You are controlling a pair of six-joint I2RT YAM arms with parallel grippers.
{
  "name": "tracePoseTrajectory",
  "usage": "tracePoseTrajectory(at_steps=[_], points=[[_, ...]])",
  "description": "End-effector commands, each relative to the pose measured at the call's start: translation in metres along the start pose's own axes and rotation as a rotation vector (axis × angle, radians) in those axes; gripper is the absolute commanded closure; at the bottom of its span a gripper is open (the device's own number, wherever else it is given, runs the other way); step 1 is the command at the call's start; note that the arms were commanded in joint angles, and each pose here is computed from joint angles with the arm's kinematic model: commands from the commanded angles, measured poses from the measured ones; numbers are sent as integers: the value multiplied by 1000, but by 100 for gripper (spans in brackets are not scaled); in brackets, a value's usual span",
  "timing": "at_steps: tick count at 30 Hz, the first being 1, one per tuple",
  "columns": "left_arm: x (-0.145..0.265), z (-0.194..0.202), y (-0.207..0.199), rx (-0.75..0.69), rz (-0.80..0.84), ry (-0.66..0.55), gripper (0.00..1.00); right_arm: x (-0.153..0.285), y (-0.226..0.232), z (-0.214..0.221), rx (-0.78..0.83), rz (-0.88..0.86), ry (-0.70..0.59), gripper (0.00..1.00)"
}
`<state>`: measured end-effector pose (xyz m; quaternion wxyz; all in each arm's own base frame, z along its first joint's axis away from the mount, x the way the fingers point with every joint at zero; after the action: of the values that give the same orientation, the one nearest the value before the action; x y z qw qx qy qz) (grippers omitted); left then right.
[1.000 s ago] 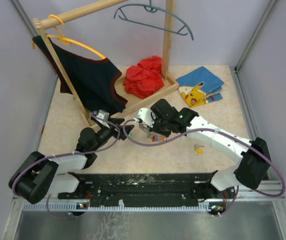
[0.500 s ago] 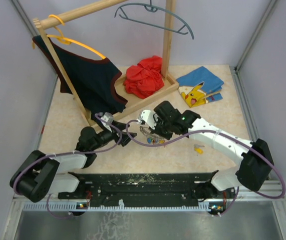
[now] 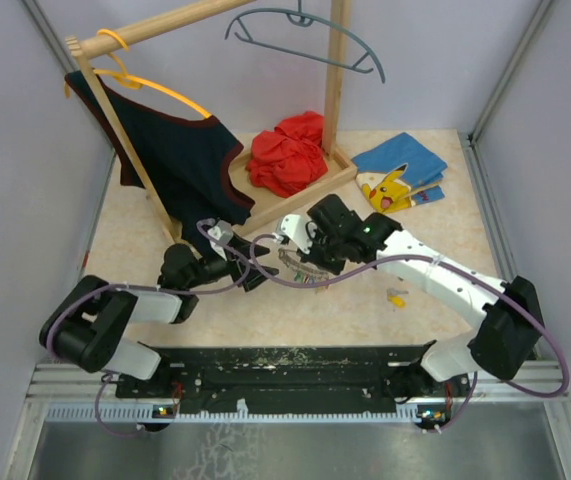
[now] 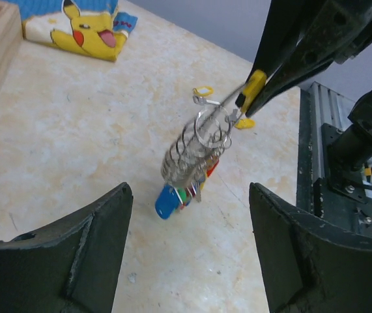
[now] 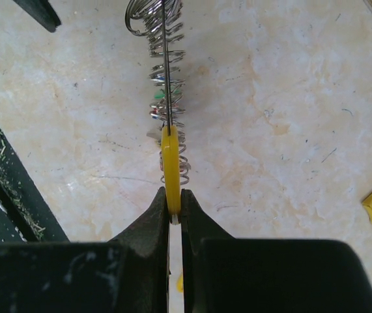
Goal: Put the keys on the keyring
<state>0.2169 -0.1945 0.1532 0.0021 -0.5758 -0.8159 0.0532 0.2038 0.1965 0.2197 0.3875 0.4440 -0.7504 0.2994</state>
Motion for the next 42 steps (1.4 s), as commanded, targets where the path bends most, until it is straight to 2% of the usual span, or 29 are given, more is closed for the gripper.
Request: tracePoseTrajectory(at_steps=[1, 4, 7, 13, 24, 28, 32, 36, 39, 42], points=[[10, -3, -13, 119, 27, -131, 23, 13, -7, -18, -44, 21, -178, 100], [13, 3, -18, 192, 40, -179, 25, 11, -4, -16, -74, 13, -243, 100], [11, 9, -15, 247, 28, -164, 29, 10, -1, -16, -108, -1, -305, 100], [12, 9, -6, 212, -92, -193, 32, 5, 5, -15, -174, -27, -365, 100], [12, 5, -8, 412, -138, -239, 34, -5, 18, -8, -319, -67, -508, 100], [13, 5, -8, 398, -144, -242, 35, -12, 21, -4, -351, -86, -511, 100], [8, 0, -10, 379, -111, -249, 40, -11, 21, -6, -357, -94, -516, 100], [8, -5, -17, 288, -96, -262, 42, -9, 21, -7, -359, -94, -516, 100], [12, -8, -15, 234, -144, -272, 40, -9, 22, -6, -358, -99, -498, 100], [11, -8, -10, 189, -181, -236, 40, -9, 22, -5, -351, -103, -486, 100]])
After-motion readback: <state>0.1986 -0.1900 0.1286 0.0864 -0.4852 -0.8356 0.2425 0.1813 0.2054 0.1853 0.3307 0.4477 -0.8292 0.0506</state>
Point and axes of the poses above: each gripper's point midway between its finger pads, its own x axis back along the fingers, its own y axis along the line the jaws close on, z = x × y, the point moved 8 cm from there along x, back along the fingers, and after that the axes turned 9 degrees about -x, right-handed, at the moved point
